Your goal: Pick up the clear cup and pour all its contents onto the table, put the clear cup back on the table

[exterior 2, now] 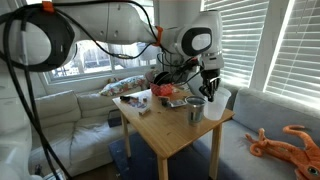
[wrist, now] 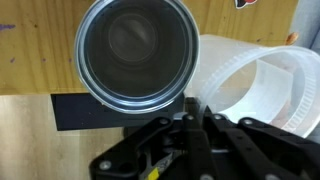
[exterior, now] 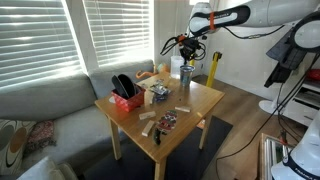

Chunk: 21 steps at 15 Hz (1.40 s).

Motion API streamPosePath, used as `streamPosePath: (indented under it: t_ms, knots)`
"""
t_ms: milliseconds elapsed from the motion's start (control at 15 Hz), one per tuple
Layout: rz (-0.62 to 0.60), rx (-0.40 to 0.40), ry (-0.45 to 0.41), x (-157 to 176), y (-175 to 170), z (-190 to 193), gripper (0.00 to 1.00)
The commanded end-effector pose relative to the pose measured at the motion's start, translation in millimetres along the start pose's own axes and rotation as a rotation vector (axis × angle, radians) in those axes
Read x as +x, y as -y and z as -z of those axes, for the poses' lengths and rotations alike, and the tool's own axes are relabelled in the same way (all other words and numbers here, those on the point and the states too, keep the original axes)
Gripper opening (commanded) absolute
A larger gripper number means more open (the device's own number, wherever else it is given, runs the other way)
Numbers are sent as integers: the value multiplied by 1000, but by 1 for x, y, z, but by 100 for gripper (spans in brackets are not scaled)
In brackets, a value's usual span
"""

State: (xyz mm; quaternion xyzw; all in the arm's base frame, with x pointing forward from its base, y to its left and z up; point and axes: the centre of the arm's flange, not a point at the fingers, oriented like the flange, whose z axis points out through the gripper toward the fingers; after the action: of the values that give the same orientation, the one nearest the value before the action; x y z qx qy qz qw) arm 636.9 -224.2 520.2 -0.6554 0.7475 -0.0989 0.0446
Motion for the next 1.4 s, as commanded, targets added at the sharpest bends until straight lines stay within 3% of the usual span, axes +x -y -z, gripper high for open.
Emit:
streamPosePath:
  t_ms: [0,533,933,1333]
  knots:
    - [-4,12,-3,-1,6,-2,1]
    - [55,71,-112,-6,34,16,1]
    - [118,93,-100,-31,58,19,1]
    - [143,61,-81,-43,67,4,1]
